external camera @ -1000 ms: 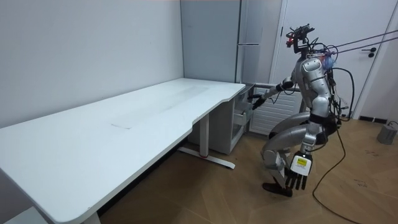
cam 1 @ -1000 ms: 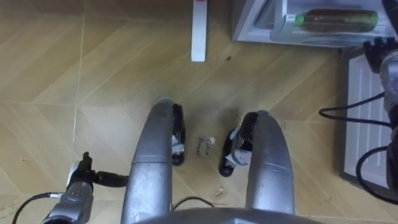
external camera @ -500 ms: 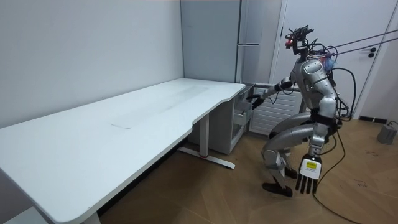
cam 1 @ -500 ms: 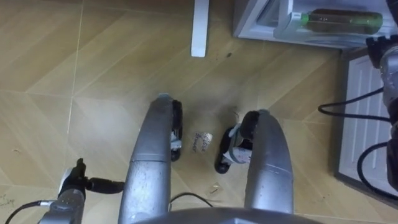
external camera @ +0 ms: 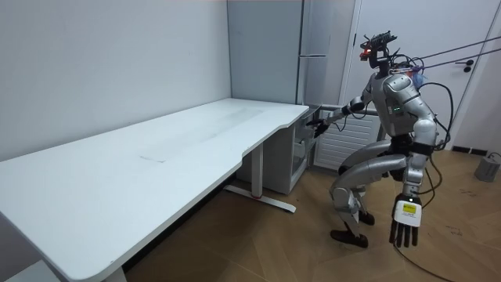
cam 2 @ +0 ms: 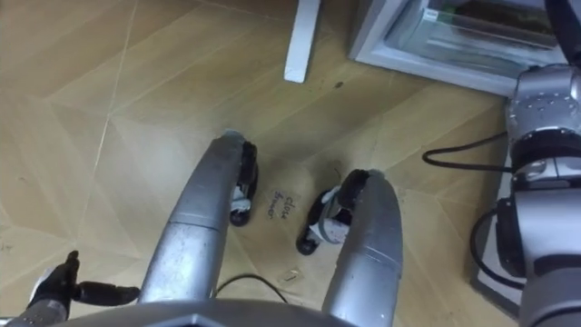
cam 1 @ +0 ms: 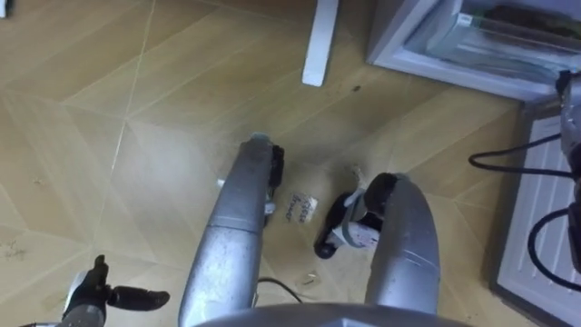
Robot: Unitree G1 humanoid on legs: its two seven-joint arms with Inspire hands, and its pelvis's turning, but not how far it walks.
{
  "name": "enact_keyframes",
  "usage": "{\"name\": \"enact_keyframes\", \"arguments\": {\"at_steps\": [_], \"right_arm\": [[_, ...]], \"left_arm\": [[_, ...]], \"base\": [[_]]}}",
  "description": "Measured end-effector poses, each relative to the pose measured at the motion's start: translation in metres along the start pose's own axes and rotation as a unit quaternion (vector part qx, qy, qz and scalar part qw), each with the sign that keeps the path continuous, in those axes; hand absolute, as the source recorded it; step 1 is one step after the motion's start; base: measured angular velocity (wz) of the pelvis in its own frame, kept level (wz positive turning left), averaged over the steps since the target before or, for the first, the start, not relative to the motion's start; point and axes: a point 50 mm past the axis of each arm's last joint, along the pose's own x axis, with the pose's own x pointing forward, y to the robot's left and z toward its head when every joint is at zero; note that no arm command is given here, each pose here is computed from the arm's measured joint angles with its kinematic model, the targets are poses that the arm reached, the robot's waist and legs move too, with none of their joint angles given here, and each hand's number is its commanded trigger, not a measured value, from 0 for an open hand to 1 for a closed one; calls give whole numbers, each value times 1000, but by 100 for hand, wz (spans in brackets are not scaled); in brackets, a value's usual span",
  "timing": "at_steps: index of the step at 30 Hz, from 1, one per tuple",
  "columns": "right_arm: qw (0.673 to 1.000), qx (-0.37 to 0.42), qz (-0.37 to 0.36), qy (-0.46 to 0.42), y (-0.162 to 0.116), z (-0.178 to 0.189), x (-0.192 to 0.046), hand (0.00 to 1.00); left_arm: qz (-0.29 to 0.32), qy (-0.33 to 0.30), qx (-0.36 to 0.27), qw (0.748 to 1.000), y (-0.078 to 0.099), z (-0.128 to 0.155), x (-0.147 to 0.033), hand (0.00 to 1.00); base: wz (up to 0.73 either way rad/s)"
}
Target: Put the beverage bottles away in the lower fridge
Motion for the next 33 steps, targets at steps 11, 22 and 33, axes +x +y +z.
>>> {"name": "enact_keyframes", "arguments": {"at_steps": [11, 22, 33], "right_arm": [[998, 24, -39, -35, -8, 11, 1, 0], [993, 90, -68, -25, 9, 20, -8, 0], [992, 123, -43, -3, 30, 23, -17, 0]], "left_arm": [[3, 0, -4, 1000, 10, -8, -6, 0], [4, -14, -6, 1000, 11, -14, -9, 0], [1, -28, 7, 1000, 8, -11, -9, 0]], "base": [[5], [3], [2]]}}
